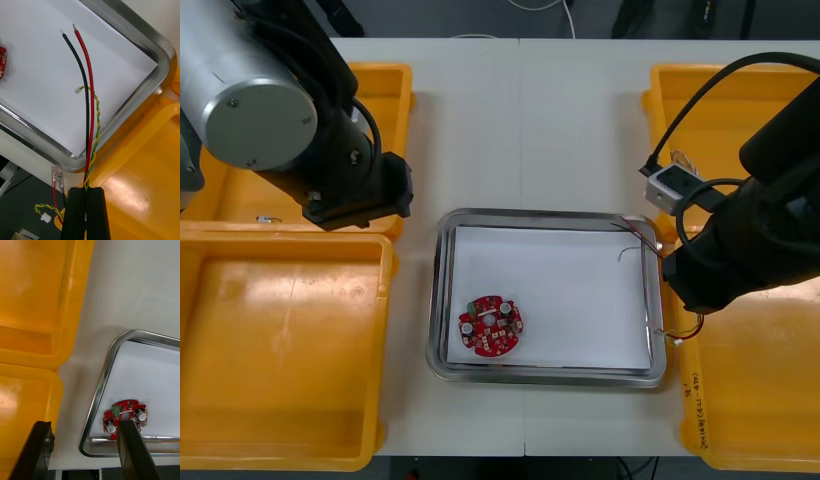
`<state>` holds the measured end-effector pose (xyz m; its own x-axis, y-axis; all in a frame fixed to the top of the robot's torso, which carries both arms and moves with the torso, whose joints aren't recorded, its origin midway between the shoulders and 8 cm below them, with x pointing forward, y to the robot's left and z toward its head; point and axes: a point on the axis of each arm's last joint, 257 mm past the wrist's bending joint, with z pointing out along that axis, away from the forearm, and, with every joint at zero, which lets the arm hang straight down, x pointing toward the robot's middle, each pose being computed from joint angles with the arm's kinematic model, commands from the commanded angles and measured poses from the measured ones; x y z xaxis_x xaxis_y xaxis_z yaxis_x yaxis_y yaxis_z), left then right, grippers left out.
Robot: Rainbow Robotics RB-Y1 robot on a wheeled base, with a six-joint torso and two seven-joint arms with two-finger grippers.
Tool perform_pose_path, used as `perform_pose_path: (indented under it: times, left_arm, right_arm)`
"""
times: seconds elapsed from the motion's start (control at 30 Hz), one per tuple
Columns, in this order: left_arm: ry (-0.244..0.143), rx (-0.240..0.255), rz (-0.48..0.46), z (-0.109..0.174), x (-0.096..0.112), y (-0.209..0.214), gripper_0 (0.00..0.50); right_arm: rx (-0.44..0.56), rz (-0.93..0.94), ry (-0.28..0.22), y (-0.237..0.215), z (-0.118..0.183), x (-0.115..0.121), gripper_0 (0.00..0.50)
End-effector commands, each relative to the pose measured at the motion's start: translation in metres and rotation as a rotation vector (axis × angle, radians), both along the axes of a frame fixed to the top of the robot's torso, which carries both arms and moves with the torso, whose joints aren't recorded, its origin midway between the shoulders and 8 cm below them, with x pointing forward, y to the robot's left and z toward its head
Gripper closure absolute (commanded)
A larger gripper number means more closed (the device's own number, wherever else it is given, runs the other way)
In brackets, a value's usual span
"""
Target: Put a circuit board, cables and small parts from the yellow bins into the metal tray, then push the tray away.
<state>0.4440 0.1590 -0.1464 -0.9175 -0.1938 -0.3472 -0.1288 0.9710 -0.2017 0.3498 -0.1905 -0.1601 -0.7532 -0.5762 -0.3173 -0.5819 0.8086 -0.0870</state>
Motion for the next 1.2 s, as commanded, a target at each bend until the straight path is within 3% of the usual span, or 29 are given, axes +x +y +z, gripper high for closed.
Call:
perform_pose_path:
  times: [0.03, 0.3, 0.57, 0.93, 1.2]
  left_arm:
    - [-0.065, 0.075, -0.053, 0.046, 0.023, 0.034, 0.000]
    - [-0.062, 0.118, -0.030, 0.068, 0.046, 0.085, 0.000]
    - [-0.069, 0.188, -0.048, 0.075, 0.061, 0.131, 0.000]
    - [-0.093, 0.222, -0.080, 0.085, 0.078, 0.182, 0.000]
    - [-0.113, 0.197, -0.057, 0.079, 0.093, 0.200, 0.000]
  right_arm:
    - [-0.034, 0.127, -0.057, 0.031, 0.007, 0.002, 0.500]
    - [-0.139, 0.342, -0.110, 0.051, -0.006, 0.007, 0.500]
    - [-0.238, 0.558, -0.099, 0.053, -0.029, 0.007, 0.500]
    - [-0.311, 0.732, -0.080, 0.047, -0.061, 0.013, 0.500]
    - [-0.360, 0.793, -0.078, 0.032, -0.078, 0.026, 0.500]
